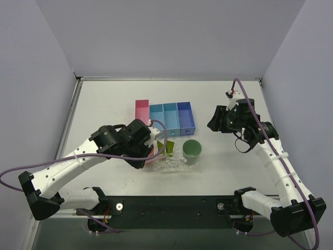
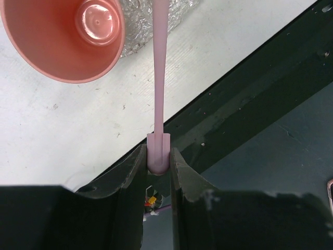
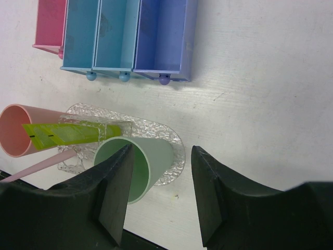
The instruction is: Prepare toiletry sets of a toothbrush and toothpaste on the tray
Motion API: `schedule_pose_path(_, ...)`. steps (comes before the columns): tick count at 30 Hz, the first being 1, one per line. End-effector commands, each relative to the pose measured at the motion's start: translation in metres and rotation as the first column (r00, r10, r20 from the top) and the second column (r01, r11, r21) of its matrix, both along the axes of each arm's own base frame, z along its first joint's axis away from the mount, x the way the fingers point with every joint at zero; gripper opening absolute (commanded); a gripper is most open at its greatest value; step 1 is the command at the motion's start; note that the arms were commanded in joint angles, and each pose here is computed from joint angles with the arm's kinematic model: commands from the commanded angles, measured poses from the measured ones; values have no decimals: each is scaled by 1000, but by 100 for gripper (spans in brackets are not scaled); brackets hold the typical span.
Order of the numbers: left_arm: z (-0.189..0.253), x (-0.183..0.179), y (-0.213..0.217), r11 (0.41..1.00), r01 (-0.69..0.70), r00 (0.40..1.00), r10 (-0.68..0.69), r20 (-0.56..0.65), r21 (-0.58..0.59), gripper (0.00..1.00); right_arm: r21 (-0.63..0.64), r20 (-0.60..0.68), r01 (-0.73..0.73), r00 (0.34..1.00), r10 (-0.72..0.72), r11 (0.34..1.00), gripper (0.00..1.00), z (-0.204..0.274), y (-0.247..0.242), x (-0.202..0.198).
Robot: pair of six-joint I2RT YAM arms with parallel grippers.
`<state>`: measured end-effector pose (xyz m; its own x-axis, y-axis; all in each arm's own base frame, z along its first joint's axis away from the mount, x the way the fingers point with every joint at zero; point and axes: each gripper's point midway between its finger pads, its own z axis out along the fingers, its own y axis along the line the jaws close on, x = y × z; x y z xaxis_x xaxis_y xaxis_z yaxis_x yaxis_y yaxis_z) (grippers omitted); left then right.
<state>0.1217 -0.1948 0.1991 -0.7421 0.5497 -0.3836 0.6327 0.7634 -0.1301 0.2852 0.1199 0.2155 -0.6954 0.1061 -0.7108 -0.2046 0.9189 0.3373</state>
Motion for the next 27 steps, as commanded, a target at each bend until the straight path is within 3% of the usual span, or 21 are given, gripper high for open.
schedule_pose_path(1,14,4,-2,1000,-15,999,15,42,-13,0,-12,30,10,999,-10,1000,44,3,-6,-1)
schedule_pose_path(16,16,1,-15,999,0,999,2,36,-50,0,-13,27,12,1000,-12,1000,44,1,-6,-3)
schedule_pose_path(27,12,4,-16,1000,-20,999,21,36,-5,0,-20,36,13,999,-12,1000,44,1,-8,-5)
